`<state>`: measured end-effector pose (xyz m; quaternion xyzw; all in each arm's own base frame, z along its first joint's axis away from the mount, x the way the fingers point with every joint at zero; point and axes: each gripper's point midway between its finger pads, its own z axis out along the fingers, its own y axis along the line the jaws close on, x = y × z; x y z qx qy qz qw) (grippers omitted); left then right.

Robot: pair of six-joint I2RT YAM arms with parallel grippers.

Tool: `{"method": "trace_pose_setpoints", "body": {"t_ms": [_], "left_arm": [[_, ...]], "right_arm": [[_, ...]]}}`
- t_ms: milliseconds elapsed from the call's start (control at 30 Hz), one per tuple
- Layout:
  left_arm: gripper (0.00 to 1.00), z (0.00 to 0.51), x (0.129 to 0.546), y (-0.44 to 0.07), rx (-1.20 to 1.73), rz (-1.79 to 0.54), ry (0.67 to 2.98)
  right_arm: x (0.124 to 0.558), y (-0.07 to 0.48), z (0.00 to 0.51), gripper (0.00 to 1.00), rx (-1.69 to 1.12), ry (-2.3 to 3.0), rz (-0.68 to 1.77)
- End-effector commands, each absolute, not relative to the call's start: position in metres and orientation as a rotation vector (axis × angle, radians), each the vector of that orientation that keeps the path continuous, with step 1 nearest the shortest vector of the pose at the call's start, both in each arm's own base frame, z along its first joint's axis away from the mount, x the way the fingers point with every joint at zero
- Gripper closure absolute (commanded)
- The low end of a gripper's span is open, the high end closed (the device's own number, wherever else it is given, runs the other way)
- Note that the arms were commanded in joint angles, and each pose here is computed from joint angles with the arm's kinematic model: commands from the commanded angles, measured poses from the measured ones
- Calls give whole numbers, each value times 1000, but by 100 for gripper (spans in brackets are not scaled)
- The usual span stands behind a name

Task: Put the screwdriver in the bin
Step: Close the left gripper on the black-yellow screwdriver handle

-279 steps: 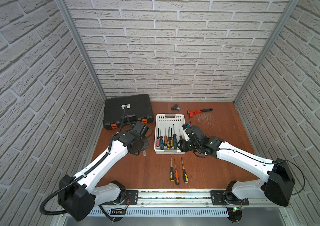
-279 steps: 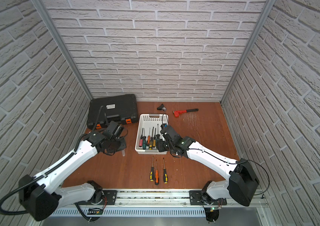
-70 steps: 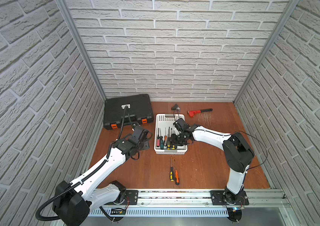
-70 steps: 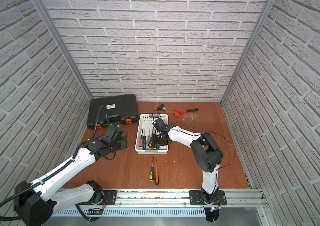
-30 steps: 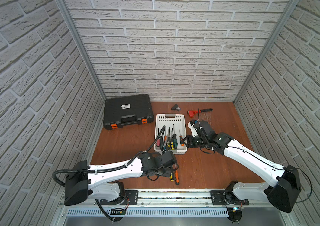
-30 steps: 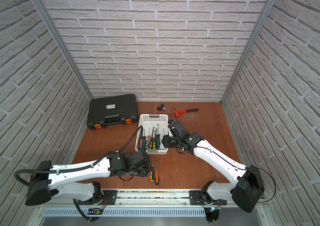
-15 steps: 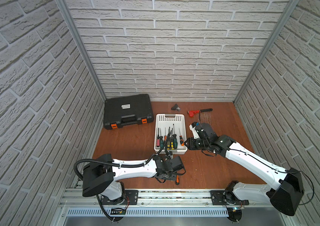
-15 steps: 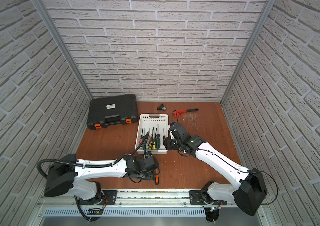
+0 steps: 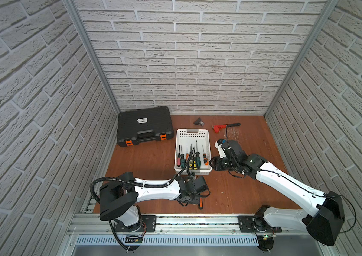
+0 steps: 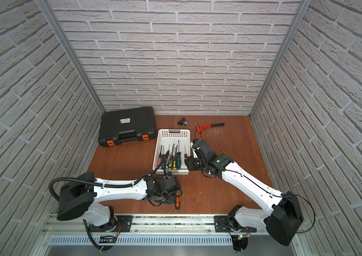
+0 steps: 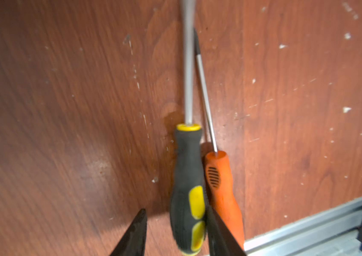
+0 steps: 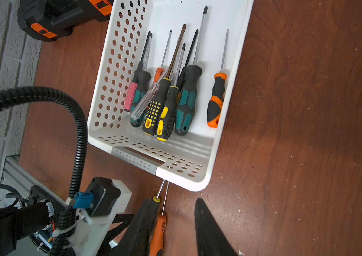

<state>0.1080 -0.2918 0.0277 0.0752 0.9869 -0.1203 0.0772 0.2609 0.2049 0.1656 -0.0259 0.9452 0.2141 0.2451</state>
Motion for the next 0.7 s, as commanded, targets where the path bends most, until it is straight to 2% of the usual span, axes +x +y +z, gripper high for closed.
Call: {"method": "trace_pose_setpoints", "body": {"t_ms": [0, 367, 667], "left_arm": [[56, 26, 112, -288, 229, -308, 2962], [62, 17, 118, -278, 219, -230, 2970], [87, 16, 117, -274, 234, -196, 2971]], "right_arm": [[261, 207, 171, 65, -65, 2551, 608], [262, 209, 170, 66, -65, 2550, 622], [263, 211, 171, 66, -63, 2545, 634]]}}
